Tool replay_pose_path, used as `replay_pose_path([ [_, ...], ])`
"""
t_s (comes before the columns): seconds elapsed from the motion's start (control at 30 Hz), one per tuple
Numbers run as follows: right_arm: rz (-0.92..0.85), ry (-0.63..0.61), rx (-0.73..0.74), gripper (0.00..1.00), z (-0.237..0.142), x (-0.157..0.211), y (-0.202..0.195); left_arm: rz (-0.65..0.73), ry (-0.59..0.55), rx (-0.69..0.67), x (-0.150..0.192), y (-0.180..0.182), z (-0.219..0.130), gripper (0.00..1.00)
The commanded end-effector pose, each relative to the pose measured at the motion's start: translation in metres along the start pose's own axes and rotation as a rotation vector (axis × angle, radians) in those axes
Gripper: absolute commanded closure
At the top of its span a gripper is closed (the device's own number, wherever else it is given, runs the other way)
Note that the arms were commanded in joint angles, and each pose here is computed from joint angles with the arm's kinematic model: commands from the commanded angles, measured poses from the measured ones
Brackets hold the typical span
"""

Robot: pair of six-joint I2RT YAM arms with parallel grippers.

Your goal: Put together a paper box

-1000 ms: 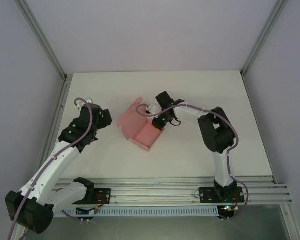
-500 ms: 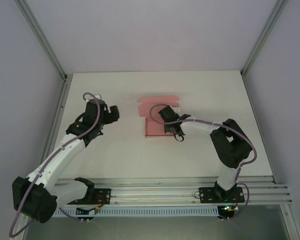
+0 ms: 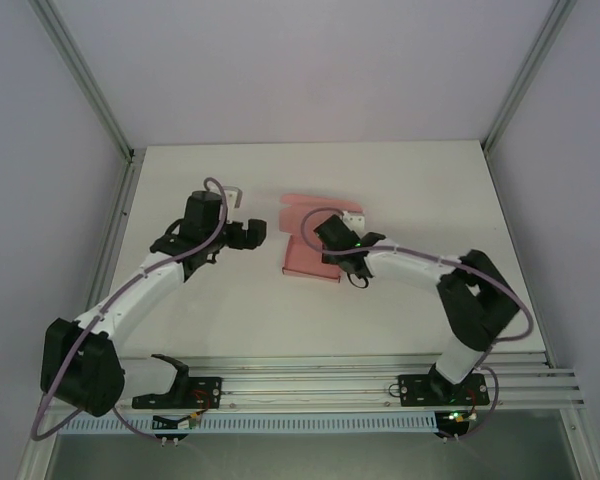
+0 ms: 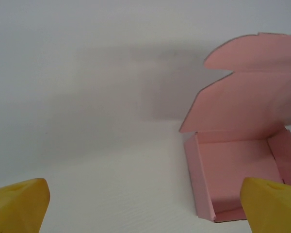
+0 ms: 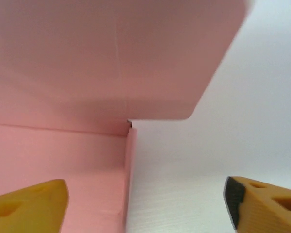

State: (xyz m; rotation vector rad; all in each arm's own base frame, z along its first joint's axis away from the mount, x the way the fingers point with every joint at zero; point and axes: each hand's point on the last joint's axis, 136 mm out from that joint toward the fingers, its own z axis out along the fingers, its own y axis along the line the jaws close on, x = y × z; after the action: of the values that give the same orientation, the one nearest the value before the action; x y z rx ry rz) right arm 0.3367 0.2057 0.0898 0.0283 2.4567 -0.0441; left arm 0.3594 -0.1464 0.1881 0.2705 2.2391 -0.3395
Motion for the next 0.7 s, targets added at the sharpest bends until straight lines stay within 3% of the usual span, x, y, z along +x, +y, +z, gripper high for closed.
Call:
replay_pose_path([
  [0.0,-0.095,-0.082,-0.035,0.06,-0.016,-0.026,-0.018,0.183,-0.01,0.123,-0.016,-0.019,0.014,0.0],
  [0.1,-0.158,-0.084,-0.232,0.03,-0.015,-0.037,-0.017,0.263,0.043,0.217,-0.018,-0.034,0.033,0.0],
  [0.23,-0.262,-0.09,-0.453,0.13,-0.025,-0.057,-0.019,0.333,0.126,0.338,-0.018,-0.047,0.056,0.03],
  [0.4,-0.408,-0.071,-0.559,0.36,-0.02,-0.073,-0.013,0.39,0.224,0.431,-0.016,-0.05,0.079,0.15],
  [0.5,-0.46,-0.037,-0.552,0.38,-0.006,-0.077,-0.011,0.443,0.302,0.542,-0.005,-0.06,0.08,0.2],
  [0.67,-0.486,0.032,-0.633,0.52,0.002,-0.073,0.003,0.461,0.412,0.567,0.004,-0.057,0.09,0.38],
])
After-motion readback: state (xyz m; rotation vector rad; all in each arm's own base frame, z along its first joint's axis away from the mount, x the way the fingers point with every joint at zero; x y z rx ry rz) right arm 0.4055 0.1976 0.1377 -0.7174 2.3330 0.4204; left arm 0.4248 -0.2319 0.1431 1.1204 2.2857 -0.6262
